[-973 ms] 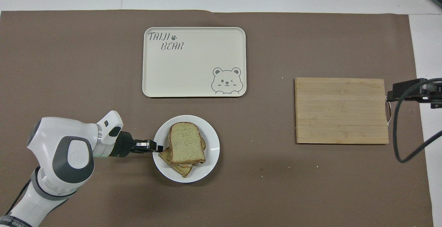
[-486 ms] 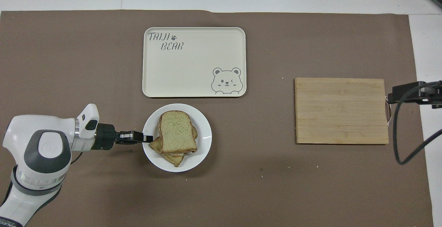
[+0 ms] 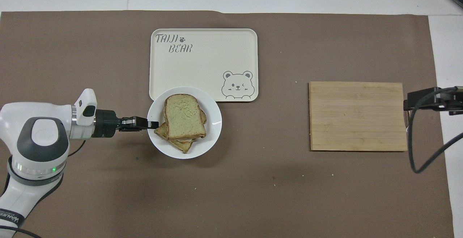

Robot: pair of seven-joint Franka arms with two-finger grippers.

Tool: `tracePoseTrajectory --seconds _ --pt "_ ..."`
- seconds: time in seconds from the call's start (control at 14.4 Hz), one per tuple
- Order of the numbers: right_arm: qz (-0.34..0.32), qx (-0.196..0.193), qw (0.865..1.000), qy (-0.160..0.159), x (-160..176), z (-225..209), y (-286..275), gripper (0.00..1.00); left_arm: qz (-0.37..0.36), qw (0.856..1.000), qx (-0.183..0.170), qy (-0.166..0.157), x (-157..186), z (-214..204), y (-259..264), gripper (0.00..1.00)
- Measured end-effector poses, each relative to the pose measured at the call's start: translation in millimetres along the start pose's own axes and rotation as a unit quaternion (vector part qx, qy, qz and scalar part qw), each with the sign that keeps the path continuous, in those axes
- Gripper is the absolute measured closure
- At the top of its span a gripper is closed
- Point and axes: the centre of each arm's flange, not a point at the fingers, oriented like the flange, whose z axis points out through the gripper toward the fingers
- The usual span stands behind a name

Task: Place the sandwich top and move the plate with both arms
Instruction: 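Slide the plate with the left gripper onto the bear tray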

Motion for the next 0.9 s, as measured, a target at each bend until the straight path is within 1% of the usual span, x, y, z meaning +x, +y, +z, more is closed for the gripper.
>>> tracePoseTrajectory --seconds 0.35,0.63,0.76,0.9 --pt "0.0 -0.002 1.0 0.0 0 0 1 0.0 -0.019 1.0 -0.007 0.021 55 -10 22 0.91" --pt "0.0 -0.002 1.0 0.0 0 0 1 0.0 -0.055 0.997 -0.027 0.039 90 -7 35 0.91" --pt "0.0 -0.002 1.0 0.0 0 0 1 0.0 -0.067 0.996 -0.026 0.049 111 -1 37 0.91" --pt "0.001 -0.002 1.0 0.0 0 0 1 0.0 -0.071 0.995 -0.023 0.072 135 23 35 0.91"
